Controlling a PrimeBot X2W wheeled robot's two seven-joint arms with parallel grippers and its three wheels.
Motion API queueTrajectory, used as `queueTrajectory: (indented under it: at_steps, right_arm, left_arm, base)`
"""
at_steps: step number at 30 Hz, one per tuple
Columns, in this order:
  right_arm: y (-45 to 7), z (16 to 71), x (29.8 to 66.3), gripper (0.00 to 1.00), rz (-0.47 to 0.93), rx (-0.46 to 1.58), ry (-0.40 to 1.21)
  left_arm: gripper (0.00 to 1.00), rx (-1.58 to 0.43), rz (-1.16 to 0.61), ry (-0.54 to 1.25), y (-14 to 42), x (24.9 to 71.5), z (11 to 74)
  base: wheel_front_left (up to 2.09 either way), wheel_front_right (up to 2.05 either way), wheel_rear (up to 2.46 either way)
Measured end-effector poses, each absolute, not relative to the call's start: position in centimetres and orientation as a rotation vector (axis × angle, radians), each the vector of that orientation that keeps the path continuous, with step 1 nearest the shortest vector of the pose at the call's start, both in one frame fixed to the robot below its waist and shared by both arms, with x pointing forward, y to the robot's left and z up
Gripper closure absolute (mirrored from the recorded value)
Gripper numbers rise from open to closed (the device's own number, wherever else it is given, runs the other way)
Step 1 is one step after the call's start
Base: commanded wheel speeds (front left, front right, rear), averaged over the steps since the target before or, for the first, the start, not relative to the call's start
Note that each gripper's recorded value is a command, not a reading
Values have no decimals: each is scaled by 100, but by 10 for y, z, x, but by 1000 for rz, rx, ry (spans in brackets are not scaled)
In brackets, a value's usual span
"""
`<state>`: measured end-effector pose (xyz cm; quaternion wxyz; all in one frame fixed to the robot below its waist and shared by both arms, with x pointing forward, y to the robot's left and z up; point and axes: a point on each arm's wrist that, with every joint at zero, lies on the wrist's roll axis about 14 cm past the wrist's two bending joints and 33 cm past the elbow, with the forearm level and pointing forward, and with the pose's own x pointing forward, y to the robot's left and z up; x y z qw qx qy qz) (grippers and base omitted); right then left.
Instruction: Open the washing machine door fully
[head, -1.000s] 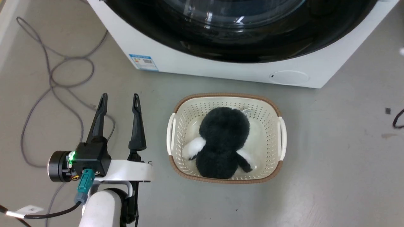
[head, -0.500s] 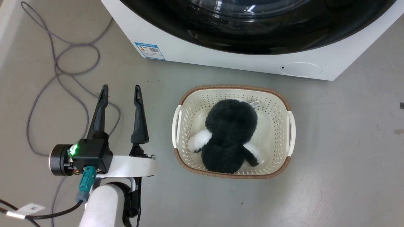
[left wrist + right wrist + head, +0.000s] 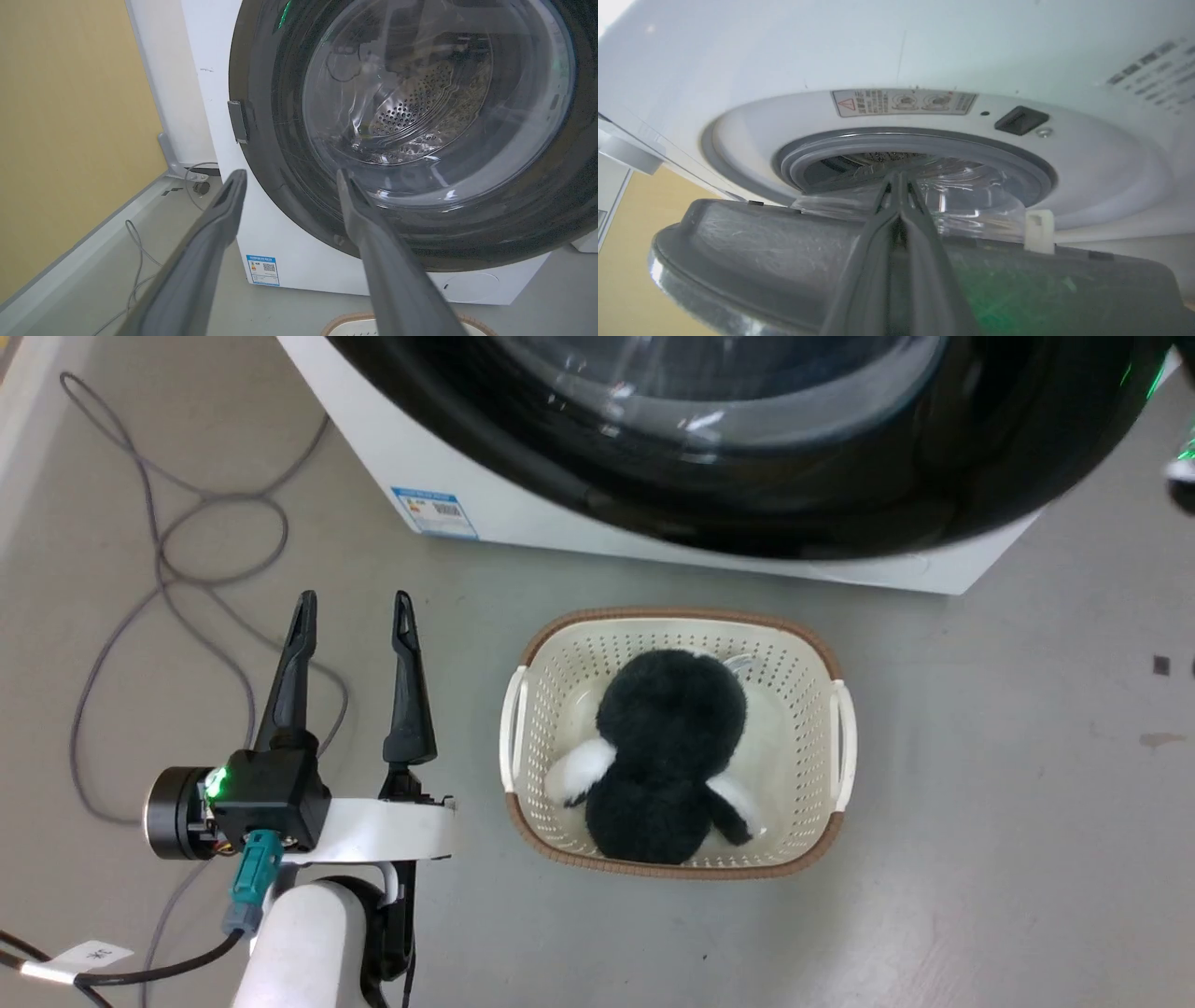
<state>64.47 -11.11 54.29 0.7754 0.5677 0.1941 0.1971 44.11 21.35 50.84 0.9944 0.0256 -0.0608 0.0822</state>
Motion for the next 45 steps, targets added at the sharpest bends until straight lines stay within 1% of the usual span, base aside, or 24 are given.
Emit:
queueTrajectory:
  at_steps: [7,19,29,30,36,45]
  right_arm:
    - [-90,541,607,100,506,1182,508]
    - [-67,525,526,100,611,1083,669]
    - [-25,527,457,100,743,1126,741]
    - [-15,528,446,100,770,1153,752]
    - [12,528,410,100,858,1185,795]
    - [55,522,341,100,1002,1150,900]
  left_arm:
    - [0,43,163,-145,213,431,520]
    - [0,31,151,-153,208,403,528]
    - [0,30,128,-167,201,382,535]
    - [0,31,126,-171,200,380,536]
    - [0,32,126,-165,201,372,535]
    - [0,30,139,-152,205,360,531]
  base:
    - [0,0,0]
    - [0,0,0]
    - [0,0,0]
    - [0,0,0]
    - [0,0,0]
    - [0,0,0]
